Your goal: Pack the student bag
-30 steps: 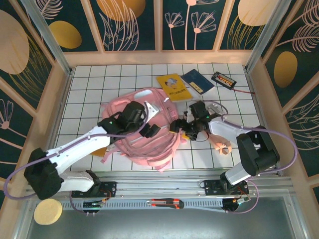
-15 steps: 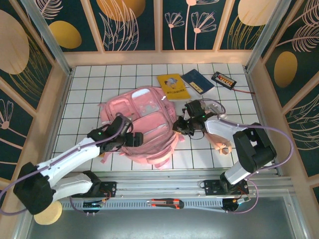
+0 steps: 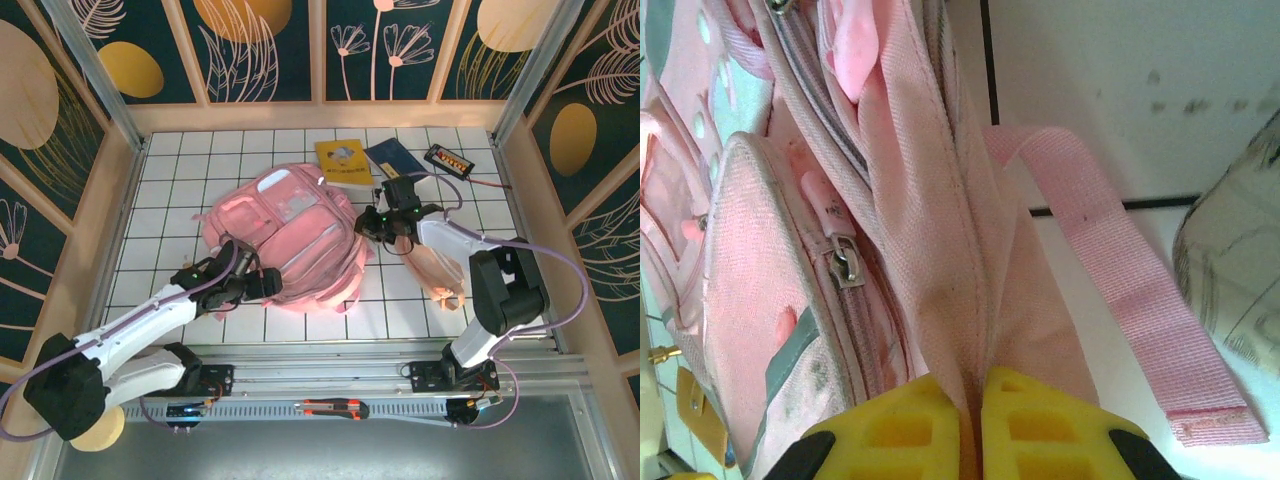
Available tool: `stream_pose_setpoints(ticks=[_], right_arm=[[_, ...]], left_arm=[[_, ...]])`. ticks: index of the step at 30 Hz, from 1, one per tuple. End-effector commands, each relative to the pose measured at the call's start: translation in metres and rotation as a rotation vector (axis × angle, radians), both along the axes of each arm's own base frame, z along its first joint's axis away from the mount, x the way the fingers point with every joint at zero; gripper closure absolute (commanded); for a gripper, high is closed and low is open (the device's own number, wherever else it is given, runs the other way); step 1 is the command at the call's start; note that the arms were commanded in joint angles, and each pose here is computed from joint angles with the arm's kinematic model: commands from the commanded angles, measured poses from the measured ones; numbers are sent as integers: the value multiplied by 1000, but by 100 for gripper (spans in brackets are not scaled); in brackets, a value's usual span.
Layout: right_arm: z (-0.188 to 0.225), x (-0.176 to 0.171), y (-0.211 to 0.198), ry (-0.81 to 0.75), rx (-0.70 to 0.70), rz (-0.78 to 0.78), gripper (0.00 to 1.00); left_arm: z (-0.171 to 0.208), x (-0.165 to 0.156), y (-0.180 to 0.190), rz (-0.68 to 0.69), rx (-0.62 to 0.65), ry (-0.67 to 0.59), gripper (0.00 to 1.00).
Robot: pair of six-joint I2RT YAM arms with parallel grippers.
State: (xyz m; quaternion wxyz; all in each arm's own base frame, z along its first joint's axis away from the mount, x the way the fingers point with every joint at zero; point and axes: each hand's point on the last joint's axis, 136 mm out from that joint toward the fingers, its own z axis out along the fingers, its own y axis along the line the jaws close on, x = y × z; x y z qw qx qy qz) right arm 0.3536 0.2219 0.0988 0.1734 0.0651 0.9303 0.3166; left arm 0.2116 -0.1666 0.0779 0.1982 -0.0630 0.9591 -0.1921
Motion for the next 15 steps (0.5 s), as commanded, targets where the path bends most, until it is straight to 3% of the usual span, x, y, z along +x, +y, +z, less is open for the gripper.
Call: stream_pose_setpoints(ticks=[1,5,7,12,15], right_arm=[[30,41,-8,-148,-24,-11,89],[32,59,-16,-174,-52,-13,85],[32,61,-19,-168,-44,-18,76],[19,46,-20,-114,-17,-6,56],[14,33,-19,-80,12,2,53]], left_arm=[[-1,4,-4,-6,-25,9,14],[3,9,-1,-11,-8,7,14],[5,11,1,-5,-4,6,14],[7,15,0,4,-12,-7,14],[7,16,3,10,8,-13,14]])
